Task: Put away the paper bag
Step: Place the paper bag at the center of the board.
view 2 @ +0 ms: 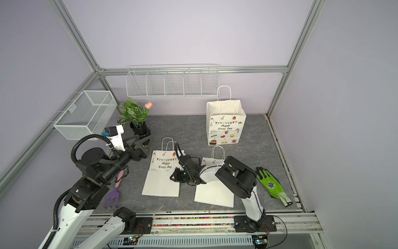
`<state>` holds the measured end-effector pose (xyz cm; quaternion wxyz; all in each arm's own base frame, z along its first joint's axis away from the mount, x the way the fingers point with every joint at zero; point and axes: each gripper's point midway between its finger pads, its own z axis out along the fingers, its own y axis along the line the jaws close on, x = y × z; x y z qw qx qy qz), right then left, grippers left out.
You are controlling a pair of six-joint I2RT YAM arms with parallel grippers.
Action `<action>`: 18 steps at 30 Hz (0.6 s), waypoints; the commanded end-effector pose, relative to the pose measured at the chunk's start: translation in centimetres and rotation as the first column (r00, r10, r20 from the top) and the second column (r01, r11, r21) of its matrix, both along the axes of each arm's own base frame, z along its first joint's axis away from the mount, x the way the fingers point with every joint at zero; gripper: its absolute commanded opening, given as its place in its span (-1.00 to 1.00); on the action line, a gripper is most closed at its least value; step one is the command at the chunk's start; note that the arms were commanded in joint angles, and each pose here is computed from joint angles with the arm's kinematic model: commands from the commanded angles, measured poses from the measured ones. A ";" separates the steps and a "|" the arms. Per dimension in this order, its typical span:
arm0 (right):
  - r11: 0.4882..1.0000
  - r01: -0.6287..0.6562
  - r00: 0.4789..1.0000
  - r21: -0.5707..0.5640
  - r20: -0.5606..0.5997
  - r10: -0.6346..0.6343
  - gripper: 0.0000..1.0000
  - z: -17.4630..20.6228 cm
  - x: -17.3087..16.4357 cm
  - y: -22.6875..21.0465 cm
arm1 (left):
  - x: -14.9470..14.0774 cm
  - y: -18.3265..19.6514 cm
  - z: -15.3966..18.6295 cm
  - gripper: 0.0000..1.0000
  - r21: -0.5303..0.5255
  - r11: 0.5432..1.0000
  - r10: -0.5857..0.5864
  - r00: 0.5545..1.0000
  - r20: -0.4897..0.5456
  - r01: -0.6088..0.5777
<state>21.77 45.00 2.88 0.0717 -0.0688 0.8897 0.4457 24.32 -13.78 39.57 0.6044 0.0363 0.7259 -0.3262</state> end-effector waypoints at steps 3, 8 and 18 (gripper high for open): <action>0.999 -0.014 1.000 0.029 -0.006 0.014 -0.43 0.5 -0.4 1.5 | 0.7 0.3 -1.0 0.94 0.008 1.000 0.028 0.999 -0.020 -0.028; 0.999 0.000 0.999 -0.034 0.039 0.002 0.08 0.7 -0.2 0.0 | 1.3 0.5 -2.0 0.98 0.014 0.999 0.049 0.998 -0.042 -0.048; 0.979 0.066 0.979 -0.195 0.203 -0.025 0.98 2.9 1.7 -5.4 | 3.6 1.9 -4.5 1.00 -0.004 0.992 0.126 0.985 -0.115 -0.127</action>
